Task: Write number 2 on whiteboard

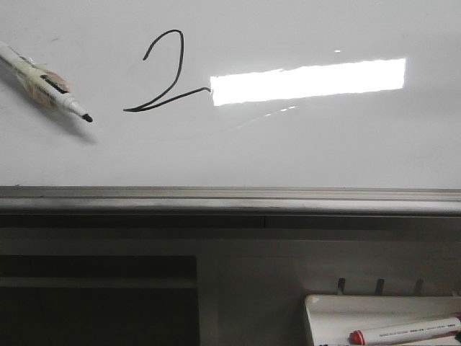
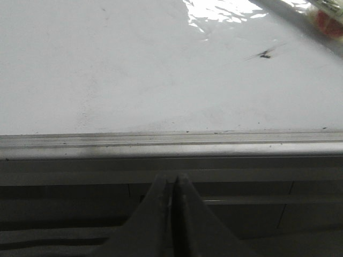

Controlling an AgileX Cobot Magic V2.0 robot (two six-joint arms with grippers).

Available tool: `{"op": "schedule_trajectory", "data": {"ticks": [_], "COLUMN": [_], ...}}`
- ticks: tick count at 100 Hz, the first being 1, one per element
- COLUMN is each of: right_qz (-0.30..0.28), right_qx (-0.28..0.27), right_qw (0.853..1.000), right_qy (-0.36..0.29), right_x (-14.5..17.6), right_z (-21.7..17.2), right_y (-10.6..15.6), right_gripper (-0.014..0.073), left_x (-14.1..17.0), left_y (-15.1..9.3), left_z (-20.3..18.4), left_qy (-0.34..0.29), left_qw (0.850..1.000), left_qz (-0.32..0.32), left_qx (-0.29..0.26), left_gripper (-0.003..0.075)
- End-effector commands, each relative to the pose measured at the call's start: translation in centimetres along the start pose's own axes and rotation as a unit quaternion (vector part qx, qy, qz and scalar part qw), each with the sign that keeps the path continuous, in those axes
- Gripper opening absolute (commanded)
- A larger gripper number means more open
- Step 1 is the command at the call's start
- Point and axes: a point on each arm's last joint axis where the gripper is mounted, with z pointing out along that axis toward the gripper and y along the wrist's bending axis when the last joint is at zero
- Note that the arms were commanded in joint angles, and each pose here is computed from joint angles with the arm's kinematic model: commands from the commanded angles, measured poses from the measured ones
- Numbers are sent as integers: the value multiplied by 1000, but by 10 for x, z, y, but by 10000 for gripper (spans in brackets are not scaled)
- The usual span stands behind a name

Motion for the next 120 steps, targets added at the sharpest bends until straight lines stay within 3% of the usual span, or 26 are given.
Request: {"op": "schedule_trajectory", "data": {"ticks": [1,43,66,83,120], "right_qz": [1,-14,-16,-10,-14], "right_qx": [23,57,58,61,61], "right_qw": [999,997,998,990,990], "right_qy": [-44,-56,-26,130,129], "right_x": [-5,55,101,129,128], "right_z": [-3,-31,-33,-37,-37], "right_y": [-4,-8,-10,-10,-11], "right_gripper": [-50,-50,-50,-50,-50], "left_x": [-3,-3,-3,-3,-4], "left_y": [0,0,0,0,0], "left_z": [-1,-1,-1,-1,-1], "left_qy": [-40,-40,-40,-41,-43], "left_qw": [999,999,999,999,999], "left_qz": [-2,-2,-2,-2,-2], "left_qx": [0,0,0,0,0], "left_gripper": [-20,-20,-20,-20,-20]}}
